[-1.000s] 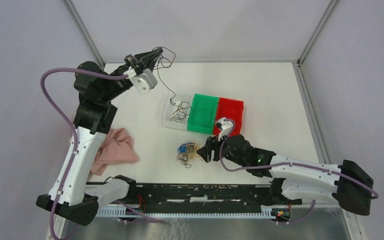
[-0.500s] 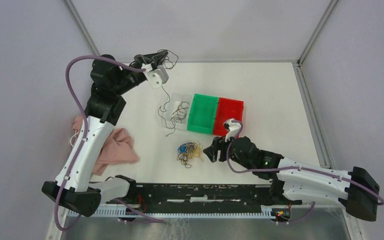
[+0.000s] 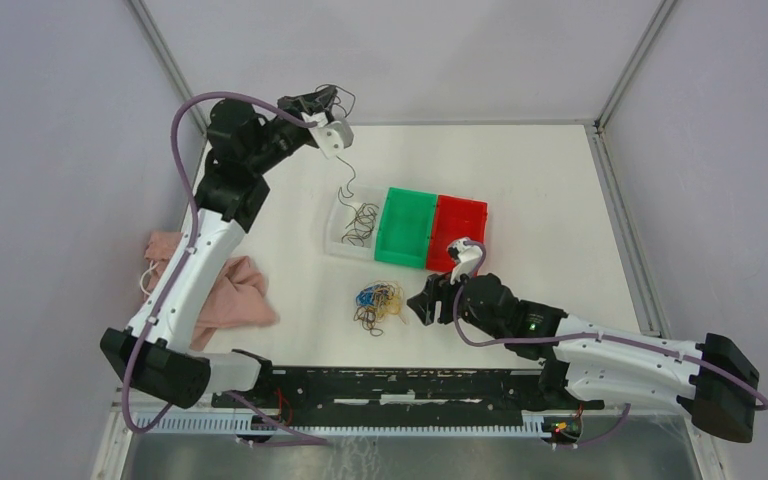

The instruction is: Untangle the cables

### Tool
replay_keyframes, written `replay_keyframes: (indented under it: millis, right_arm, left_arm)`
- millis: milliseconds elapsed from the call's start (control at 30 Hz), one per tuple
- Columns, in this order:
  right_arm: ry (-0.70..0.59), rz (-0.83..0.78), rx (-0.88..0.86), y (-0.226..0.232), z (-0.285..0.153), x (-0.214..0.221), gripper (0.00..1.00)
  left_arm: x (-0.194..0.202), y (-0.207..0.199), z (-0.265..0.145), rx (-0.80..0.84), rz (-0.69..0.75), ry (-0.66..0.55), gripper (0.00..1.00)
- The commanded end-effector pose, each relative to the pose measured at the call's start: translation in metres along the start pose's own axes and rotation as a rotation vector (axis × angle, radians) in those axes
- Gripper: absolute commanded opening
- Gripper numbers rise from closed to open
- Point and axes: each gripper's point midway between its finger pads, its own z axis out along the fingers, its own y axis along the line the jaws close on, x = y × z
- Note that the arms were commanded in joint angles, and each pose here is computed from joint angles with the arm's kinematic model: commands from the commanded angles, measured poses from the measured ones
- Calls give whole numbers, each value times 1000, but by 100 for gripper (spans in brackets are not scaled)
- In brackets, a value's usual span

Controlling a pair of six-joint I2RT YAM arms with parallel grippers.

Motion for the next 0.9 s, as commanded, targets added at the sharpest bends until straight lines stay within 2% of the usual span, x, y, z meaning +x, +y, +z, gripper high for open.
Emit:
replay_keyframes:
  millis: [0,133,333,500,700,867]
  right_arm:
    - [-43,18,3,0,-4,-9,70]
    - [-50,17,18,-3,-5,-10,70]
    - [-58,17,29,-7,-5,-9,70]
    - [-70,14,34,-5,-3,-14,70]
    - [-83,11,37,-4,-4,-20,70]
    - [-111,7,55,-4,-8,-33,71]
  left_arm:
    - [3,26,10,-84,134,10,3]
    - [15,8,17,-34,127,20,3]
    - [40,-52,18,116,151,77,4]
    - [48,-97,26,204,2,166,4]
    - [65,-132,31,246,-260,291,3]
    - [86,-166,24,311,-355,392,3]
